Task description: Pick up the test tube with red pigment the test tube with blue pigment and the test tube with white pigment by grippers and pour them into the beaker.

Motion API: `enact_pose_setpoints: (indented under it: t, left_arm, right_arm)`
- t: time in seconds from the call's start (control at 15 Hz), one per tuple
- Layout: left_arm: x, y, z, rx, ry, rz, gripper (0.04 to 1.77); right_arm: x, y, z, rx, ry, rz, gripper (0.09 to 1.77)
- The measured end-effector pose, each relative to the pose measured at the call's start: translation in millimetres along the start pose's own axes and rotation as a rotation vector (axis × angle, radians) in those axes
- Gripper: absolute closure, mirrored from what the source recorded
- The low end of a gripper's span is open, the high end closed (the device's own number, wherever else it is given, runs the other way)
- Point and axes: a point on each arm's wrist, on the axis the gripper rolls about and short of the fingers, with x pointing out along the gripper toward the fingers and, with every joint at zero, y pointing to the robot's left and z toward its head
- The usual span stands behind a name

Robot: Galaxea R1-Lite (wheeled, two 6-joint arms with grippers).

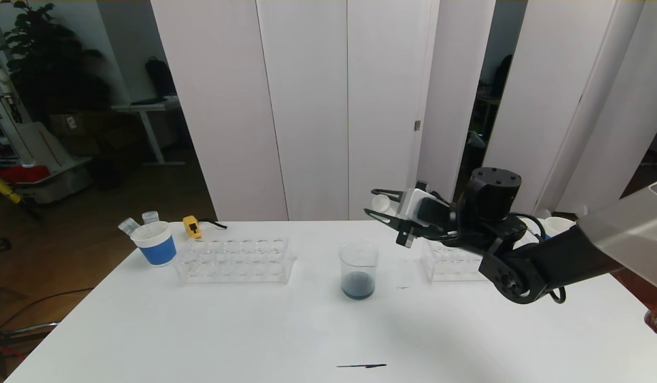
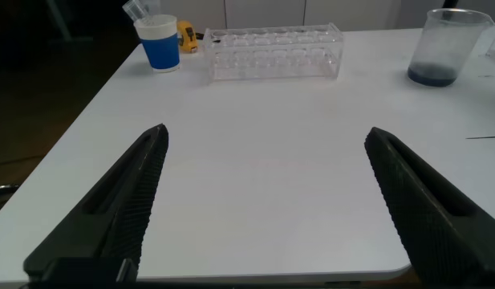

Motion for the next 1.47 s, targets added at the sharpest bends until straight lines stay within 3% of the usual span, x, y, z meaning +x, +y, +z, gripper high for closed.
enact_pose_setpoints:
  t: [0.27,0.87,1.2,1.47]
  left_arm:
    - [0.0,0.0,-0.1,0.000,0.000,0.000,0.06]
    - [0.0,0.0,-0.1,0.000,0.000,0.000,0.06]
    - [0.0,0.0,-0.1,0.000,0.000,0.000,0.06]
    - [0.0,0.0,-0.1,0.000,0.000,0.000,0.06]
  right_arm:
    - [8.6,-11.3,-10.9,-0.090,-0.009,-0.019,1.26]
    - [33.2,-25.5,-20.5,-0.267,-0.002,0.029,1.26]
    - [43.2,-27.0,-22.0,-0.390,-0.036,0.019,1.26]
    - [44.0,-24.4,-24.5,-0.464,-0.116,0.021,1.26]
